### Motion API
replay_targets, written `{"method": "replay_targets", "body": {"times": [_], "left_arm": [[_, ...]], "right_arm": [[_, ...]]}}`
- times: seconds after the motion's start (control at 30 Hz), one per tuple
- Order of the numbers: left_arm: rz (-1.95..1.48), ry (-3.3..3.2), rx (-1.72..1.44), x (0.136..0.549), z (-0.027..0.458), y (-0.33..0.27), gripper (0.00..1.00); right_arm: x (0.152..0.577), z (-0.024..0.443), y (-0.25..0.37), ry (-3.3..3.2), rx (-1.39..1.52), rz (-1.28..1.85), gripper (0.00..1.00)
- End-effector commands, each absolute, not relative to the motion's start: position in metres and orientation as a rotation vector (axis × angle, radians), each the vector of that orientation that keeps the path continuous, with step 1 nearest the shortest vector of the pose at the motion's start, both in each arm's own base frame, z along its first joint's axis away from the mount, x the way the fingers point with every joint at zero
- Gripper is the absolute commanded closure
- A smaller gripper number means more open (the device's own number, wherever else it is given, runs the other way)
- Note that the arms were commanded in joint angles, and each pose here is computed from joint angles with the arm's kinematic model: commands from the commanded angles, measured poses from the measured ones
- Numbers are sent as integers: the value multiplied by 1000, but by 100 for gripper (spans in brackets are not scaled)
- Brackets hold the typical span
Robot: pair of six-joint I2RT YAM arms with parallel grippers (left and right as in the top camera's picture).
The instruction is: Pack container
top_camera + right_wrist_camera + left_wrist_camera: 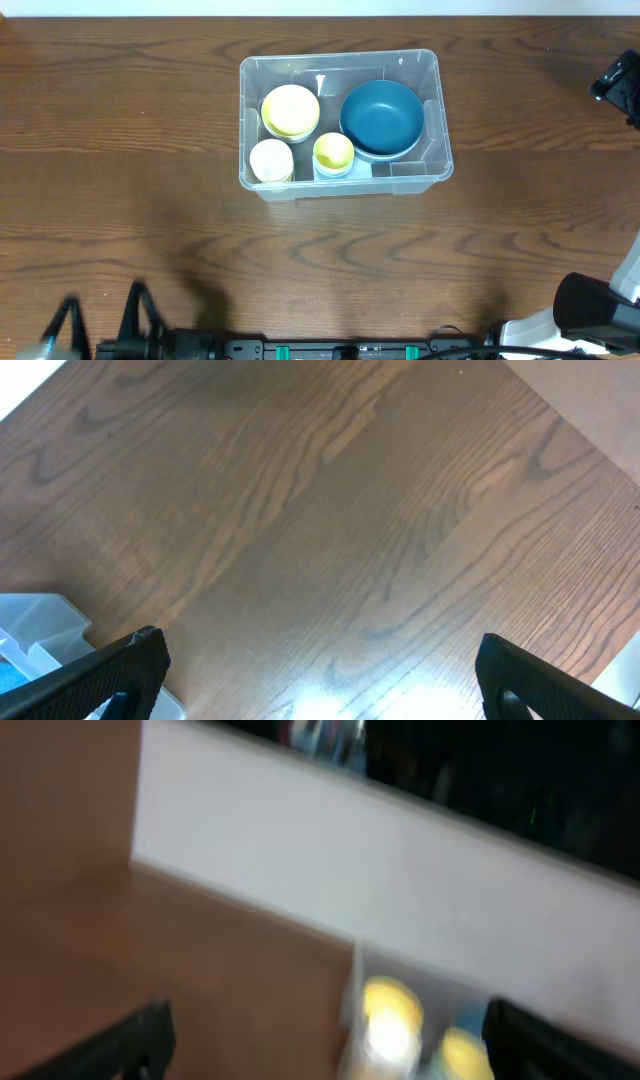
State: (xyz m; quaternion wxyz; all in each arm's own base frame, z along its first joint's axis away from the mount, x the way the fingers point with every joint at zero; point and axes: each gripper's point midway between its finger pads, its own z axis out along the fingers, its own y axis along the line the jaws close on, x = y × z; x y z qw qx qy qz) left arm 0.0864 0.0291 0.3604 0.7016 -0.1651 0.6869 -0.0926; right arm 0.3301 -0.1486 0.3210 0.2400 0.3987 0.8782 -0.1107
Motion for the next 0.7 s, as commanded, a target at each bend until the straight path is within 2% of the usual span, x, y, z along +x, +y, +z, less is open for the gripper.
{"method": "replay_targets", "body": {"times": [0.0,0.27,0.67], "left_arm": [[-268,1504,-366,127,345,18,2],[-285,1395,-214,191,321,-6,2],[-197,1452,-88,229,249,-18,2]], "right_arm": [[329,320,-150,2396,1112,-305,1],[329,320,-150,2396,1112,-305,1],[329,320,-149,2396,1112,-305,1]]}}
